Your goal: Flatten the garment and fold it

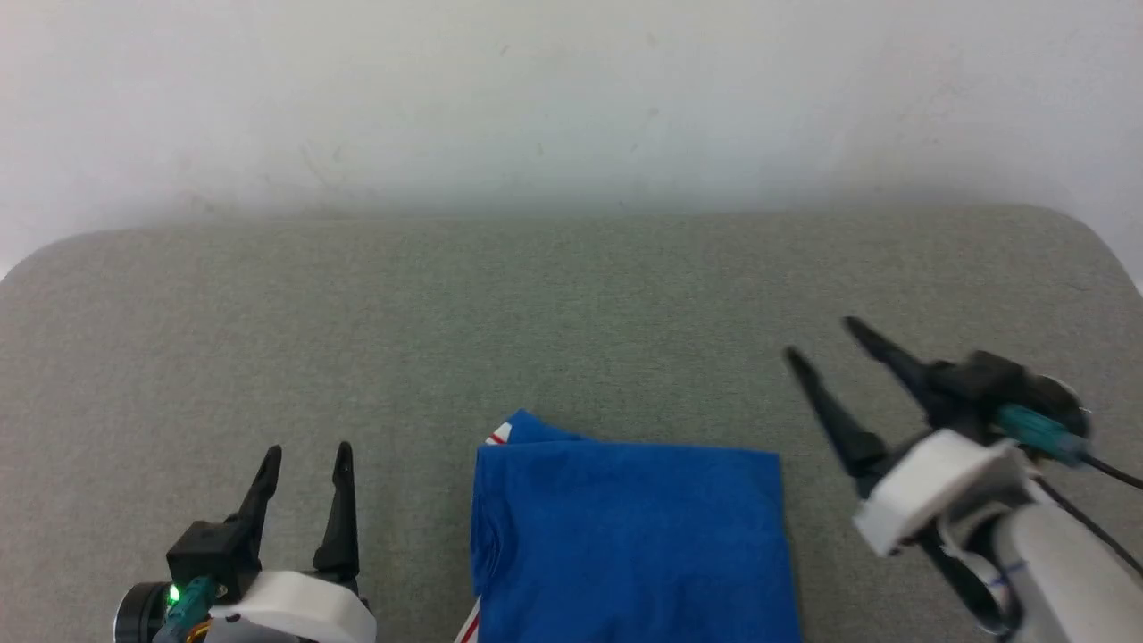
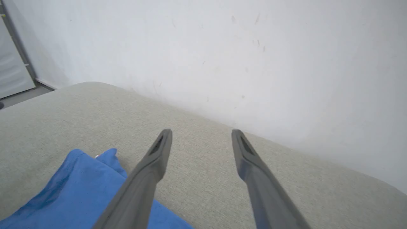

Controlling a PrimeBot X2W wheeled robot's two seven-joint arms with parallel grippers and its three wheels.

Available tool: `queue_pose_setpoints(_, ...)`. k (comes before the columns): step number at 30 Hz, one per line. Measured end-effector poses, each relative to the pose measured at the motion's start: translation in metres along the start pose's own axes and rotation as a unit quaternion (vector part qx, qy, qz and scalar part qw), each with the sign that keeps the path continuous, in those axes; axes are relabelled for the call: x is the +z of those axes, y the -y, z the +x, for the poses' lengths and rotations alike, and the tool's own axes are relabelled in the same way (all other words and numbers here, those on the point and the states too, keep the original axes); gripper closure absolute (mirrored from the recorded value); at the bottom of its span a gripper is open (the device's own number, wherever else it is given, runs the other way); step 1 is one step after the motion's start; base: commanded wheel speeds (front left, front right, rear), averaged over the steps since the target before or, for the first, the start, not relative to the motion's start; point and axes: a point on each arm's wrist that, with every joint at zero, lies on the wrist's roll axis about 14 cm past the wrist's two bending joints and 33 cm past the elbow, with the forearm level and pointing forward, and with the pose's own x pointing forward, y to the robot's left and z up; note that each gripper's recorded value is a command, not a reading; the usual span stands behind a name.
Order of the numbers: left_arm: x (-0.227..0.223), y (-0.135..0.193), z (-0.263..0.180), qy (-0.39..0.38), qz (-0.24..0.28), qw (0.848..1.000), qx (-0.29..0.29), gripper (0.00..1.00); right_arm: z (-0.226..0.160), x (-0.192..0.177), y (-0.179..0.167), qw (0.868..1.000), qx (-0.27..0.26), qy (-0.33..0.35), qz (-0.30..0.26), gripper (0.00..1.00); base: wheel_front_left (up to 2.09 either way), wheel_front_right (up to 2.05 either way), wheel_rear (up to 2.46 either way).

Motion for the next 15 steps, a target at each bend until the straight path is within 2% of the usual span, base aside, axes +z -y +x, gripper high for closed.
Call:
queue_pose_setpoints(5,-0.002,0.002,0.0,-0.004,-0.003,1.0,-0.004,0.0,-0.051,0.011,0.051,0.994,-0.108,0.032,-0.006,0.0,0.0,0.0,0.0)
queue_pose_setpoints(10,0.001,0.0,-0.001,-0.002,-0.001,1.0,-0.002,0.0,-0.094,0.006,0.061,0.984,-0.172,0.035,0.019,0.0,0.0,0.0,0.0)
queue_pose_setpoints(15,-0.004,-0.004,-0.008,-0.01,0.001,1.0,0.004,0.0,-0.127,-0.017,0.064,0.973,-0.222,0.004,0.067,0.0,0.0,0.0,0.0)
